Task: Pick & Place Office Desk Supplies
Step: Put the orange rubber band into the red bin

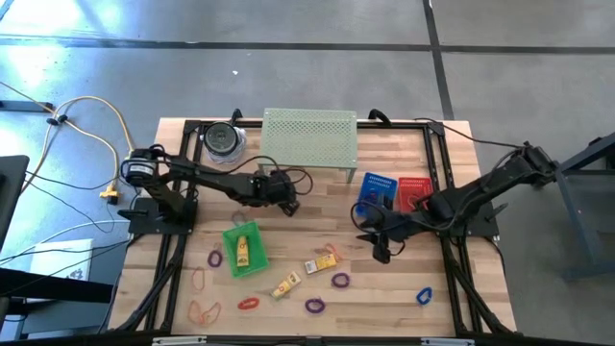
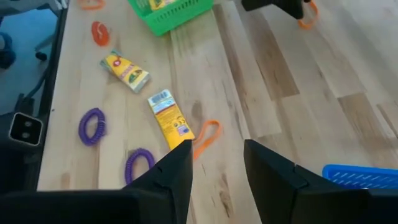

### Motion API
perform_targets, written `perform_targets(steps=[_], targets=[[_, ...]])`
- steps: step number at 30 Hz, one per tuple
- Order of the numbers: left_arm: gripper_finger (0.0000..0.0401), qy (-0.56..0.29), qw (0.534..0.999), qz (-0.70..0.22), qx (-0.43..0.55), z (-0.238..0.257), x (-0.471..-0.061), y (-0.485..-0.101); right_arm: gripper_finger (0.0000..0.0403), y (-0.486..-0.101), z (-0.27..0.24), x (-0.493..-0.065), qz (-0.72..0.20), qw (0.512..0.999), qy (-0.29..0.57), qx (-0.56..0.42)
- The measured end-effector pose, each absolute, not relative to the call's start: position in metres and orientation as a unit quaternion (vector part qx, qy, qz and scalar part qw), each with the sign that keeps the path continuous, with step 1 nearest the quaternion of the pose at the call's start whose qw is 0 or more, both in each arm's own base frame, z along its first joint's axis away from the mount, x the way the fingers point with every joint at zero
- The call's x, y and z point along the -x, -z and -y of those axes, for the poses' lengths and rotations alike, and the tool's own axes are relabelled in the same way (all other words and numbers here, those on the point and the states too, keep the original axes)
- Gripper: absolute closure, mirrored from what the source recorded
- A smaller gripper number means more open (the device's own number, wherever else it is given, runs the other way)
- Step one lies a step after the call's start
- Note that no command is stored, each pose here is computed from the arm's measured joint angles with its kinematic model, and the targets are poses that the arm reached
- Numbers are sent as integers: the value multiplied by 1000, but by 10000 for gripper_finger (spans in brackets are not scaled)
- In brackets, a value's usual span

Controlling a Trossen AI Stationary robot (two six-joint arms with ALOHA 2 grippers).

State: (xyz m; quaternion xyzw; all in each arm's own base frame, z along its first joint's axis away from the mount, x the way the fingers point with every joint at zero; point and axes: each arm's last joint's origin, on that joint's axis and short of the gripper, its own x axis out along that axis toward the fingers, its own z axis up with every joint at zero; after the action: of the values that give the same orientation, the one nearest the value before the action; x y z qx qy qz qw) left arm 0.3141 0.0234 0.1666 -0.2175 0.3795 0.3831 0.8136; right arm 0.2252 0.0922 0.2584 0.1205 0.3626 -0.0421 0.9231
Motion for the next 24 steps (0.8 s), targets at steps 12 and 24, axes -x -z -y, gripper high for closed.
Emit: perform_targets(steps=[12, 24], targets=[[222, -387, 808, -397, 200, -27, -317, -154, 270, -259, -97, -224, -357, 926, 38, -116], [222, -388, 798, -398, 233, -32, -316, -153, 270, -260, -97, -224, -353, 928, 35, -119]])
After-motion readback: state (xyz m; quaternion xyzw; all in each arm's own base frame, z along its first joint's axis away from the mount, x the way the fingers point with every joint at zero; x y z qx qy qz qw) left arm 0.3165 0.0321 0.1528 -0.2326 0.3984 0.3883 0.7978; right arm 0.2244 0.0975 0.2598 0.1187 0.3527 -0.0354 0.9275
